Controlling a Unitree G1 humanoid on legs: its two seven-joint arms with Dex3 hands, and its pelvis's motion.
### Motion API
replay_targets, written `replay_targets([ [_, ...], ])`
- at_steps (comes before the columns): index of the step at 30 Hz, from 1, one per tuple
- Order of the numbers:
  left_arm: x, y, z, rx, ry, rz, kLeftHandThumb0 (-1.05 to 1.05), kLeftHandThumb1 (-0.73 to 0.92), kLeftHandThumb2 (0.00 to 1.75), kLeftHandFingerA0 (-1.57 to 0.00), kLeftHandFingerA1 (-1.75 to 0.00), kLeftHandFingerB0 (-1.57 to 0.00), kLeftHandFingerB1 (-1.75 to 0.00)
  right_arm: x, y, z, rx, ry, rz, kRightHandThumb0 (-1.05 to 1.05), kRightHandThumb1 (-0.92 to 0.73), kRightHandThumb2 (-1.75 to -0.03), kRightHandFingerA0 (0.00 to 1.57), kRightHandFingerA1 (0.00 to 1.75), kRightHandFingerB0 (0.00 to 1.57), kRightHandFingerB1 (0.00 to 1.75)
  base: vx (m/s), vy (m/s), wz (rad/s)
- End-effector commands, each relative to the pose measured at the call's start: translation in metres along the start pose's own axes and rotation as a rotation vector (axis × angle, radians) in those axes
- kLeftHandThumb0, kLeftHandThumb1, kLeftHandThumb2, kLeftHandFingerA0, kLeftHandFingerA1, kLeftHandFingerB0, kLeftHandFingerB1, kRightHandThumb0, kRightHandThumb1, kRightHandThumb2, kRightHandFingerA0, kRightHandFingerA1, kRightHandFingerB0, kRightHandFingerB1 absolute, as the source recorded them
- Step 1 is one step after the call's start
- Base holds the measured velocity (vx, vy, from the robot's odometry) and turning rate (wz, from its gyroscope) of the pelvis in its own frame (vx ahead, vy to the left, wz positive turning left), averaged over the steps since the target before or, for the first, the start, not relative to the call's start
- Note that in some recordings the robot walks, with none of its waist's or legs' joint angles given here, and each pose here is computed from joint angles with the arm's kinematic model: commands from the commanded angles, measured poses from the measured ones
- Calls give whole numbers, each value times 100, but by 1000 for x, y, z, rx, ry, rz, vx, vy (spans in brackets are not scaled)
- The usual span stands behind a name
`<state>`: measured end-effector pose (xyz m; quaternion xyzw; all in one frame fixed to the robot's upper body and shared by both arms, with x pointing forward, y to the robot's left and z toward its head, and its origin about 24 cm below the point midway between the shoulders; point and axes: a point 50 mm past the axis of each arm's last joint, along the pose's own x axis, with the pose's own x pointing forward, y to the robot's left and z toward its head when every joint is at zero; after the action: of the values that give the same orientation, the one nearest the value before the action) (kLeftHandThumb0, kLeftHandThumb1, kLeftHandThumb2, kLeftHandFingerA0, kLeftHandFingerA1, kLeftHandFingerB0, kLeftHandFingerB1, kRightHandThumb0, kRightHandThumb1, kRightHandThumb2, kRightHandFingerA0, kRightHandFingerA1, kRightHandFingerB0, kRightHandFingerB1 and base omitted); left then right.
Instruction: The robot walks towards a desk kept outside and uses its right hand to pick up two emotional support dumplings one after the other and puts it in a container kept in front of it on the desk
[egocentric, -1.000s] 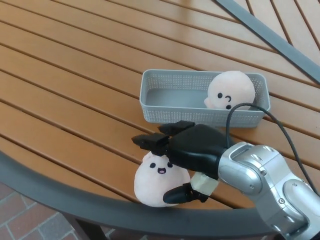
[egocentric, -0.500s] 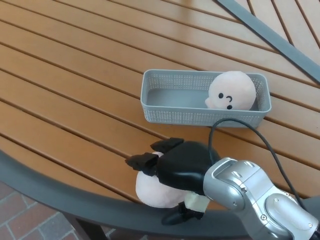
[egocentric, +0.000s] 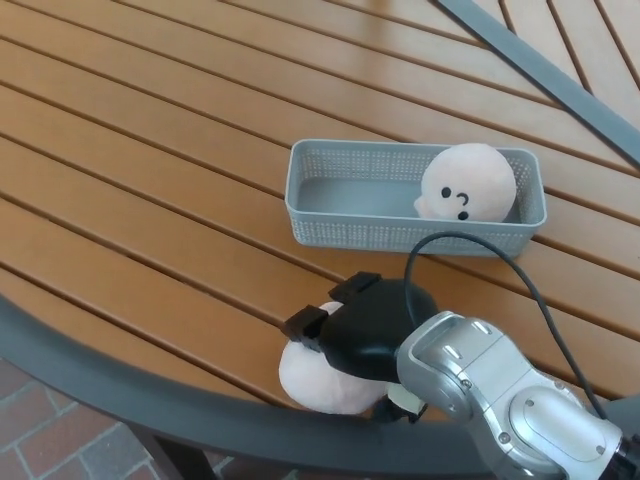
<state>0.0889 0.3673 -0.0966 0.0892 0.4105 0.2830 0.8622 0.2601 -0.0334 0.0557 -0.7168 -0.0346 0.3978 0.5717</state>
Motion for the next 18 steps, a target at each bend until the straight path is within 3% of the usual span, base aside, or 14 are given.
replay_targets([
  [1,0,4,6,22,-52,0,-33,53,56,-85,-69,-82,-55,1,24,-5,-123,-32,-134,-24,-66,-69,65,76,70,55,0,0,0],
  [4,0,4,6,21,-53,-2,-33,53,56,-85,-69,-82,-55,1,27,-5,-151,-62,-185,-24,-66,-69,65,76,70,55,0,0,0],
  [5,0,2,7,24,-53,-2,-33,53,56,-84,-67,-80,-55,3,30,-5,-132,-102,-315,-45,-56,-57,96,175,85,90,0,0,0],
  [8,1,2,8,25,-54,-1,-33,53,56,-84,-67,-80,-55,4,31,-6,-122,-120,-376,-45,-56,-57,96,175,85,90,0,0,0],
  [9,0,2,8,23,-58,-8,-35,53,56,-86,-68,-86,-55,2,27,-6,-115,-135,-481,-44,-58,-58,81,173,86,86,0,0,0],
  [11,0,2,8,22,-59,-10,-35,53,56,-86,-68,-86,-55,2,26,-7,-111,-143,-529,-44,-58,-58,81,173,86,86,0,0,0],
  [12,0,1,8,23,-59,-10,-35,53,56,-84,-67,-83,-55,2,25,-7,-108,-142,-542,-48,-46,-90,113,137,75,94,0,0,0],
  [13,0,1,8,23,-58,-9,-35,53,56,-84,-67,-83,-55,2,25,-6,-105,-141,-552,-48,-46,-90,113,137,75,94,0,0,0],
  [14,0,1,7,28,-54,-6,-34,54,56,-84,-66,-79,-54,0,24,-5,-74,-149,-591,-42,-57,-57,87,175,84,101,0,0,0],
  [17,1,1,7,34,-48,-1,-34,54,56,-84,-66,-79,-54,-2,21,-4,-31,-161,-638,-42,-57,-57,87,175,84,101,0,0,0],
  [18,0,2,6,31,-50,0,-34,54,57,-85,-71,-79,-55,-3,20,-3,-15,-172,-649,-40,-57,-60,88,175,82,126,0,0,0],
])
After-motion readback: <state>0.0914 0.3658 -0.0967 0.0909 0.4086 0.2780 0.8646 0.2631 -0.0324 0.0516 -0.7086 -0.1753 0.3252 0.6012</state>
